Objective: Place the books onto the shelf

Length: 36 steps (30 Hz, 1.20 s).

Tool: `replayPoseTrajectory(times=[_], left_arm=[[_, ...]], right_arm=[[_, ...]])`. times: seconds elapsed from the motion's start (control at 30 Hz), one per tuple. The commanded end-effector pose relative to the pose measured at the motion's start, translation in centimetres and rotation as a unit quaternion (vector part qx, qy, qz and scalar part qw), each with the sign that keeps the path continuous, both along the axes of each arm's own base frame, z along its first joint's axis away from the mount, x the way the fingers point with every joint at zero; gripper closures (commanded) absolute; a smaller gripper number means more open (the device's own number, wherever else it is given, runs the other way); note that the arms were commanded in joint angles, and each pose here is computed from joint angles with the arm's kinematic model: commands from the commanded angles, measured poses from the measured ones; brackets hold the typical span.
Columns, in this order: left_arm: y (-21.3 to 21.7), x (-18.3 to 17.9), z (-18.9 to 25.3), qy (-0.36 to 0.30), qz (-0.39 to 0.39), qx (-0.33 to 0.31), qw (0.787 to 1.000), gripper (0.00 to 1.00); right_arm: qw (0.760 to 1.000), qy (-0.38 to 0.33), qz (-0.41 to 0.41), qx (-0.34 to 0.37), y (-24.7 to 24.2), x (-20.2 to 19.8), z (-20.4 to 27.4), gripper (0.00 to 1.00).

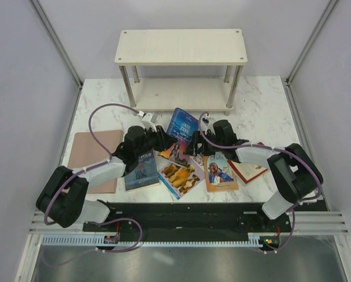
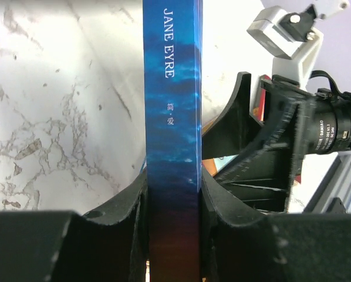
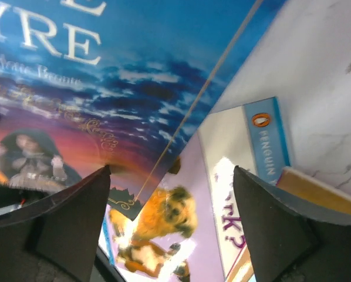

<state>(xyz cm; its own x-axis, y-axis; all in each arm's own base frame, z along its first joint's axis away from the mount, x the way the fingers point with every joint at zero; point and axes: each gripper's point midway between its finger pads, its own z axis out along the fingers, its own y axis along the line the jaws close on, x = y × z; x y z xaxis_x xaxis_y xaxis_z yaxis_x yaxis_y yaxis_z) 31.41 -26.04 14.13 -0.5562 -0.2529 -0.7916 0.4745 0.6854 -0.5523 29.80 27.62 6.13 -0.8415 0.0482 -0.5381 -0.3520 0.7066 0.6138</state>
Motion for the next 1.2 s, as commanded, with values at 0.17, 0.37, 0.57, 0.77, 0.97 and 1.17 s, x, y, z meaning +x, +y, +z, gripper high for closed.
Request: replayPoseTrajectory(times=[0.17,0.37,0.57,0.77,0.97,1.17], left_arm=[[2.0,0.4,11.5,-0.164,-0.031,-0.095,0.981,0.98],[3.1,0.4,13.5,-0.168,-0.052,-0.168,0.970,0.98],[2.3,0.0,15.6,-0.175,-0.089,-0.232,0.953,0.98],[1.9,-0.5,17.7,-0.187,-0.114,-0.254,0.942,0.98],[1.5,-1.4,18.9,-0.192,-0.139,-0.262,0.936,0.98],[1.2,-1.5,18.5,-0.185,-0.153,-0.274,0.931,0.98]], right_arm=[[0.960,-0.182,0.063,0.204,0.2,-1.9,10.0,0.03],[0.932,-0.221,0.092,0.273,0.4,-3.9,13.2,0.02],[0.903,-0.205,0.113,0.360,0.7,-5.4,14.8,0.02],[0.895,-0.168,0.109,0.400,1.3,-5.1,13.6,0.02],[0.889,-0.181,0.107,0.406,1.5,-4.5,14.6,0.02],[0.877,-0.205,0.115,0.418,1.7,-4.2,16.7,0.02]])
